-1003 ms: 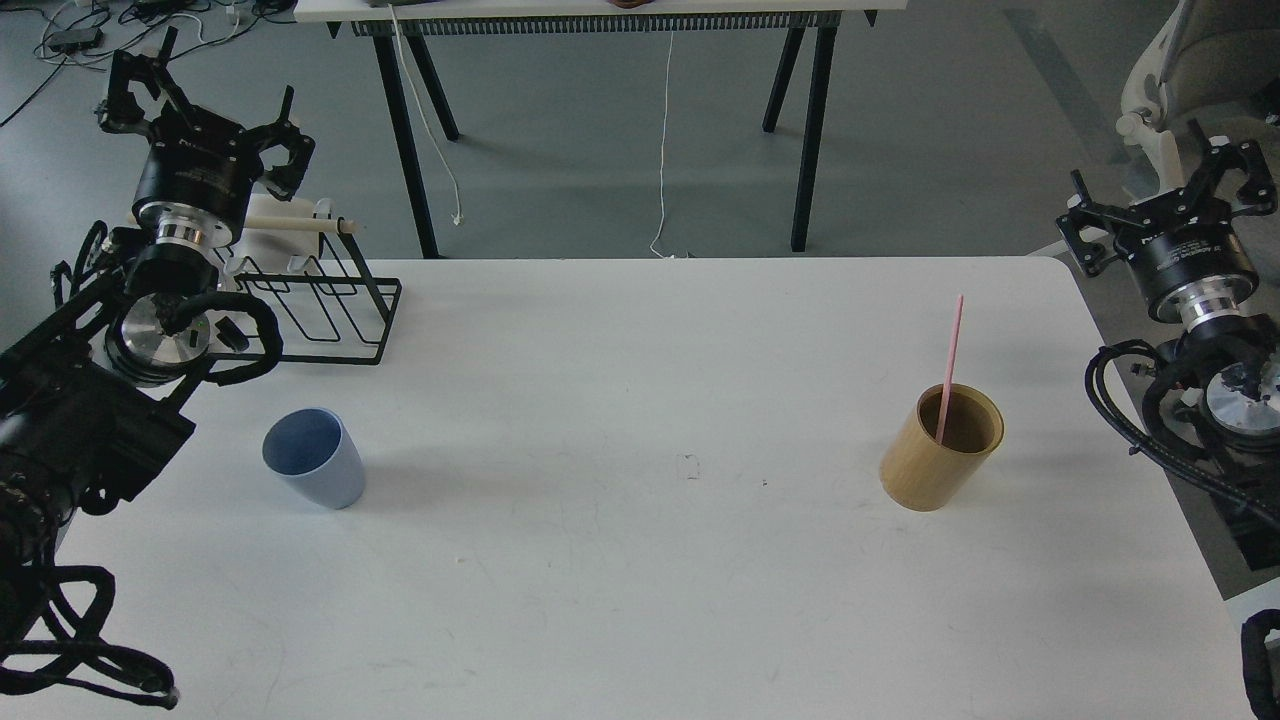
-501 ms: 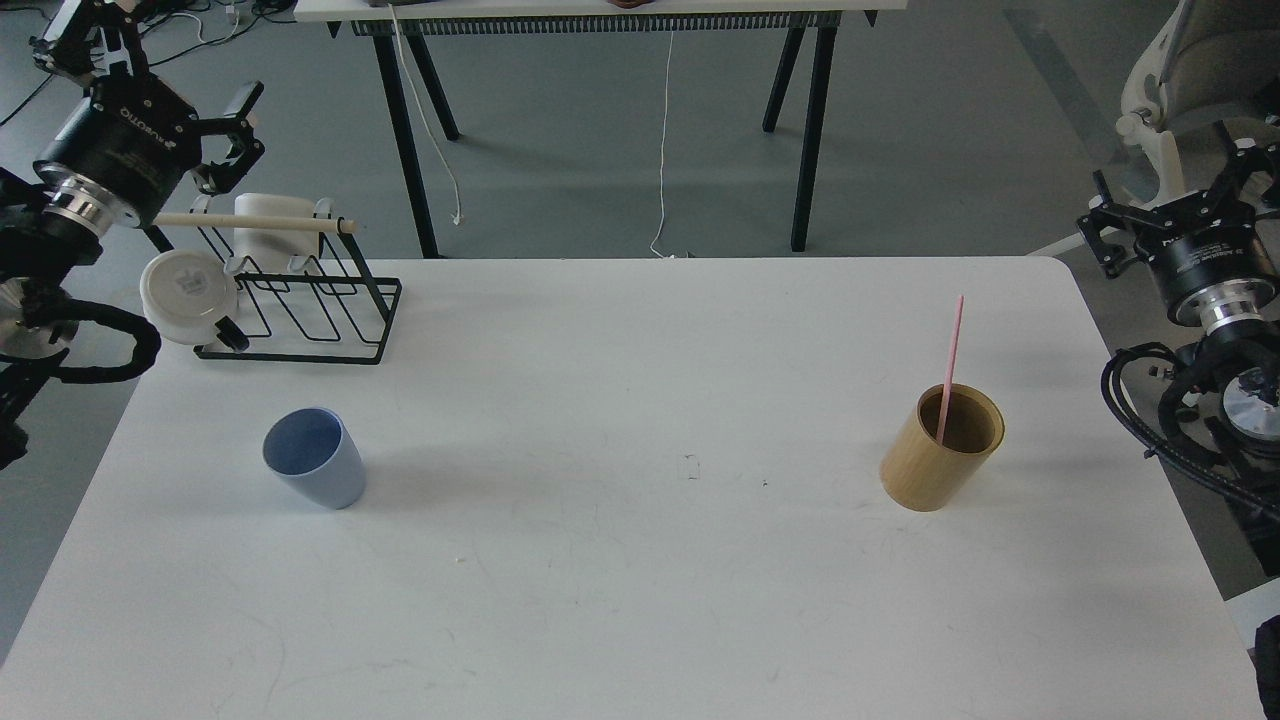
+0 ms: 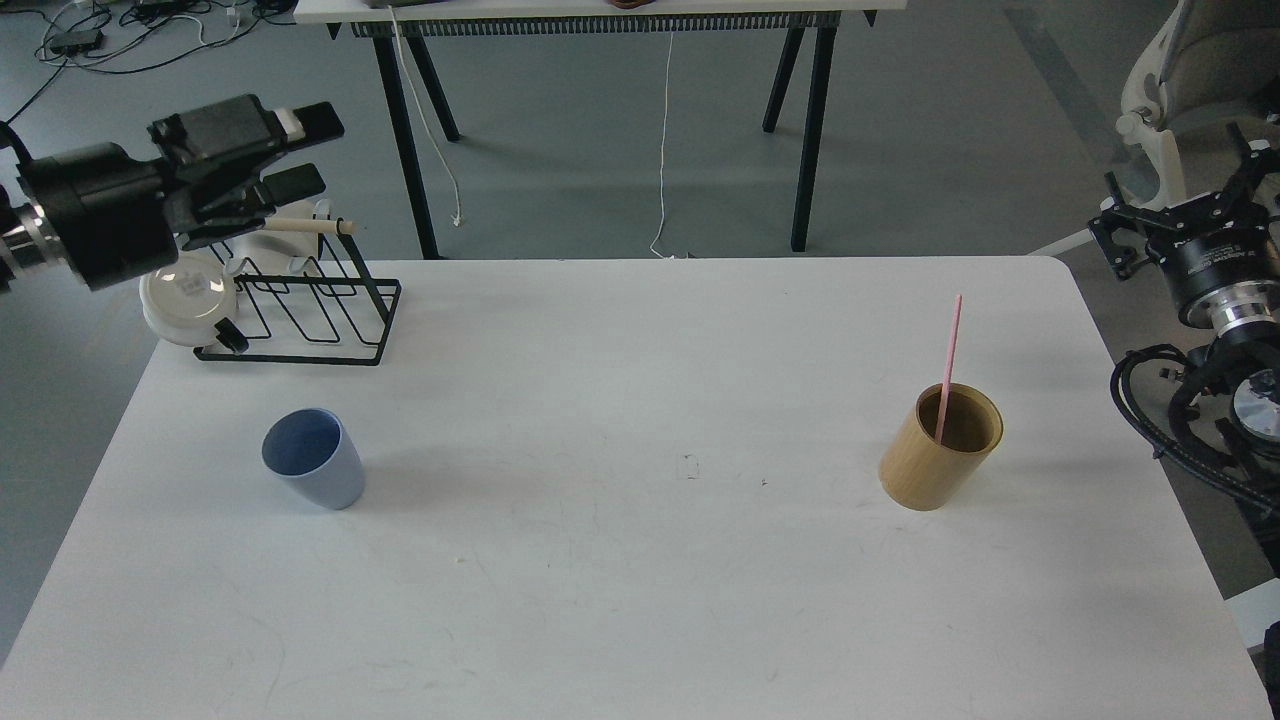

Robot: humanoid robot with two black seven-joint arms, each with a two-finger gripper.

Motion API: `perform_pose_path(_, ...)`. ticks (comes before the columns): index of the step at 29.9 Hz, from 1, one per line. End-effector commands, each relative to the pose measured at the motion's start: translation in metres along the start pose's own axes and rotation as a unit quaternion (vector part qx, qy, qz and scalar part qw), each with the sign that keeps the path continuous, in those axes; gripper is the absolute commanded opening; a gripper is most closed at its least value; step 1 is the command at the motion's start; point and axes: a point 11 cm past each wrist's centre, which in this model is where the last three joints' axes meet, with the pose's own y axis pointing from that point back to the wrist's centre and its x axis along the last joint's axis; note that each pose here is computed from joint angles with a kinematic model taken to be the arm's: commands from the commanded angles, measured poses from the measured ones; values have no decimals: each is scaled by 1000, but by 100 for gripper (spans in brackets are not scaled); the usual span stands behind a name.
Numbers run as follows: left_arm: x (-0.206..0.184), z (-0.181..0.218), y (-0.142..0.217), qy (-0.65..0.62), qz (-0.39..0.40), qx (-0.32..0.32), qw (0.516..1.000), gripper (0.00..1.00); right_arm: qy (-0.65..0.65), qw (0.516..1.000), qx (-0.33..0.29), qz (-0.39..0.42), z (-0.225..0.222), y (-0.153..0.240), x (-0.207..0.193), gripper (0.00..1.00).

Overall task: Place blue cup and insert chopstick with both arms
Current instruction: 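Lower the left gripper and grasp the light blue cup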

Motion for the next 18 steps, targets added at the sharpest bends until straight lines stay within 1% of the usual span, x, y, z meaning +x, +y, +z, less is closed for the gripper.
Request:
perform_pose_path(1, -25, -20, 6, -109, -30, 46, 992, 95, 6, 1000, -3, 8, -1, 4, 6, 99)
perform_pose_path(4, -42, -33, 12, -173, -53, 55, 982, 94, 6, 1000, -5, 14, 1, 9, 12, 99)
perform_pose_path(7, -64, -53, 20, -257, -87, 66, 960, 84, 6, 1000, -6, 14, 2, 10, 13, 99)
perform_pose_path(9, -76, -70, 25, -311, -105, 80, 941, 80, 6, 1000, -6, 15, 2, 10, 13, 99)
perform_pose_path(10, -79, -81, 30, -334, -110, 92, 932, 79, 6, 1000, -6, 14, 2, 10, 13, 100)
perform_pose_path(11, -84, -91, 33, -345, -115, 100, 926, 79, 5, 1000, -6, 14, 2, 10, 13, 99)
perform_pose_path(13, -96, -107, 28, -351, -119, 104, 923, 78, 5, 1000, -6, 14, 2, 10, 12, 99)
perform_pose_path(18, -117, -138, 19, -333, -135, 133, 924, 67, 6, 1000, -5, 14, 1, 10, 13, 99)
